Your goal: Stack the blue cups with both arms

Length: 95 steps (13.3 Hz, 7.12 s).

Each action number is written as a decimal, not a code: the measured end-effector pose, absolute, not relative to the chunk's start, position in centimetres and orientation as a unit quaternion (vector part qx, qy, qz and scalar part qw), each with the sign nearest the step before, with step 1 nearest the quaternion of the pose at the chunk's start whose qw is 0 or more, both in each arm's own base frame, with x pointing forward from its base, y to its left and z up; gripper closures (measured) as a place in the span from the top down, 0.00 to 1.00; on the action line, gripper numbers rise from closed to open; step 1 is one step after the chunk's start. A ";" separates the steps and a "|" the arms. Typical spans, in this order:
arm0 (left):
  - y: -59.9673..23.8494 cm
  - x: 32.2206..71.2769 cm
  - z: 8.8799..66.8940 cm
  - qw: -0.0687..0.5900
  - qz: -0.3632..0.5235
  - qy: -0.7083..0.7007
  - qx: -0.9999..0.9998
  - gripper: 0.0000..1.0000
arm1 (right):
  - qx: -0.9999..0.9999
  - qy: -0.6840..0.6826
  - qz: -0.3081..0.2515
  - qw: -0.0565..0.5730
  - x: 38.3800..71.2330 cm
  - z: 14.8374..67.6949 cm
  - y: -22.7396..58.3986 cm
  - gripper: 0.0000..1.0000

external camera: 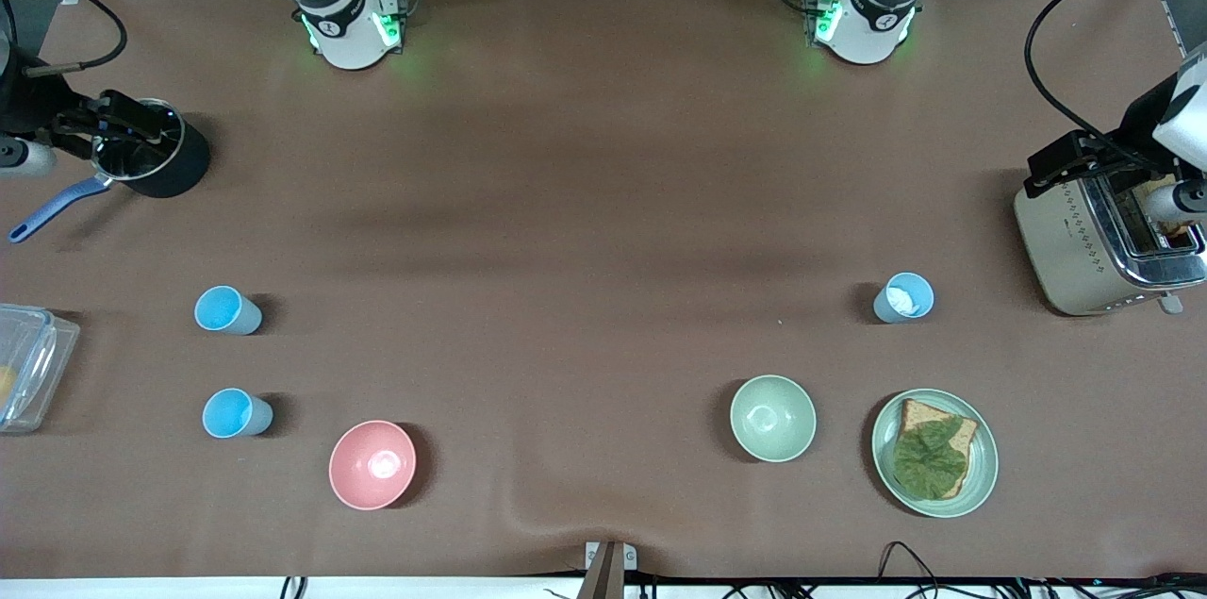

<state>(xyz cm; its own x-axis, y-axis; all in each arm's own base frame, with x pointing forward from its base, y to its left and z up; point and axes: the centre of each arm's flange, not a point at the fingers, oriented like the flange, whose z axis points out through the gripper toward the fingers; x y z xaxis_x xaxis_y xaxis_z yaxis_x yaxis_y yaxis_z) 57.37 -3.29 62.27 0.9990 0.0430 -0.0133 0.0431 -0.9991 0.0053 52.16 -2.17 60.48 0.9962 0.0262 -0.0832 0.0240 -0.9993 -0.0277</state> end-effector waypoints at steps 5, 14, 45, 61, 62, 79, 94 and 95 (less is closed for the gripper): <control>-2.6 57.3 62.1 0.002 -0.013 0.027 1.000 1.00 | -0.999 -0.013 0.042 0.013 52.1 60.5 -2.2 1.00; -1.3 57.5 61.5 0.002 -0.019 0.039 0.999 1.00 | -0.993 0.011 0.118 0.019 56.9 49.1 -5.2 1.00; 1.6 62.2 43.9 0.005 -0.057 0.061 0.997 1.00 | -0.981 -0.071 0.178 0.041 65.3 29.0 -8.5 0.05; 2.1 58.8 24.3 0.011 0.009 0.067 0.998 1.00 | -0.977 -0.126 0.172 -0.001 65.6 36.2 -2.7 0.05; 2.0 58.8 24.1 0.011 0.007 0.066 0.998 1.00 | -0.977 -0.126 0.172 -0.001 65.6 36.2 -2.7 0.05; -6.2 59.6 26.5 0.037 0.031 0.000 0.999 0.04 | -0.978 -0.133 0.160 -0.003 65.5 39.2 0.3 0.05; -35.1 52.5 28.8 0.108 -0.003 0.116 0.987 0.04 | -0.989 -0.044 0.139 0.024 63.4 47.0 15.4 0.05; -36.3 52.0 28.0 0.107 -0.009 0.117 0.987 0.04 | -0.989 -0.043 0.139 0.022 63.2 47.0 16.3 0.05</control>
